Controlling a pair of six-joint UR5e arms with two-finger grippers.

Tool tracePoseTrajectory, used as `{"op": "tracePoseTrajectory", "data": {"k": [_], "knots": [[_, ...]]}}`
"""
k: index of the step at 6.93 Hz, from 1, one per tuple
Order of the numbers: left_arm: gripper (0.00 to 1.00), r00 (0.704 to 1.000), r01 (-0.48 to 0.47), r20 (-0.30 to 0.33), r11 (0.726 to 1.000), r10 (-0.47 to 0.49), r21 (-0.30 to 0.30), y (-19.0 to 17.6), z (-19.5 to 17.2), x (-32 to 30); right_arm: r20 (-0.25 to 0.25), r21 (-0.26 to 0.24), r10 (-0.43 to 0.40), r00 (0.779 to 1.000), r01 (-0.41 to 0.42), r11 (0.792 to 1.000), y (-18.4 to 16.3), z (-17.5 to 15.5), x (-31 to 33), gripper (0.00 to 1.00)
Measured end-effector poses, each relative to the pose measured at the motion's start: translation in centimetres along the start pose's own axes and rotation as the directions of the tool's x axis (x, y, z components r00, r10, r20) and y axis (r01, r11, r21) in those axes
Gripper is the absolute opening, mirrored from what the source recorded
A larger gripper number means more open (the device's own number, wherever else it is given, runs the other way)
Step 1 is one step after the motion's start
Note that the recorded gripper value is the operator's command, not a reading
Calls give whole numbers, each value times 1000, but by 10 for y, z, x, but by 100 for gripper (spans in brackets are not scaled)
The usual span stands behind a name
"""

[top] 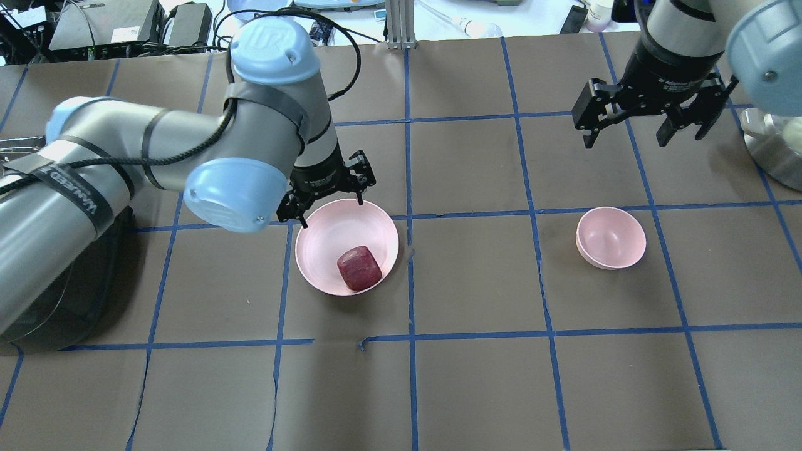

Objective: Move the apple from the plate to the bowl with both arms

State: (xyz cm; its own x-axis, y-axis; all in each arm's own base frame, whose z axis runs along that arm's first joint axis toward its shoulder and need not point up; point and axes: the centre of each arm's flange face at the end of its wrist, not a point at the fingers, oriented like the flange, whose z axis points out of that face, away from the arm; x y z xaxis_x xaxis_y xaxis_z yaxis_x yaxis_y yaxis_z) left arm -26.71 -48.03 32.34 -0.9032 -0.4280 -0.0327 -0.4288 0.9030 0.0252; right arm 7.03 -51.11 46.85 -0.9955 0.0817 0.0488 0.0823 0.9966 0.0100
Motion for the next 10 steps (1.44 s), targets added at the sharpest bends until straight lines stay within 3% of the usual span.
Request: {"op": "tracePoseTrajectory", "data": {"k": [1,4,5,7,8,9,10], "knots": [[99,1000,31,1,1000,-31,-4,8,33,0,1,-24,46,999,-46,999,-21,22,39,100],[90,998,58,5,995,-58,-76,26,91,4,38,-104,-89,995,93,990,-46,112,85,100],[73,998,56,9,993,-56,-102,29,102,5,43,-111,-106,993,110,988,-43,143,84,100],[24,998,53,22,991,-51,-119,30,113,5,46,-114,-112,993,117,987,-32,201,81,100],[11,999,49,21,992,-46,-117,30,113,5,53,-125,-103,993,109,986,-25,229,84,100],[8,999,42,7,994,-42,-103,27,108,8,61,-130,-88,994,95,987,-19,250,92,92],[8,999,40,-19,996,-41,-76,21,96,12,79,-136,-76,994,87,987,-15,263,98,41]]}}
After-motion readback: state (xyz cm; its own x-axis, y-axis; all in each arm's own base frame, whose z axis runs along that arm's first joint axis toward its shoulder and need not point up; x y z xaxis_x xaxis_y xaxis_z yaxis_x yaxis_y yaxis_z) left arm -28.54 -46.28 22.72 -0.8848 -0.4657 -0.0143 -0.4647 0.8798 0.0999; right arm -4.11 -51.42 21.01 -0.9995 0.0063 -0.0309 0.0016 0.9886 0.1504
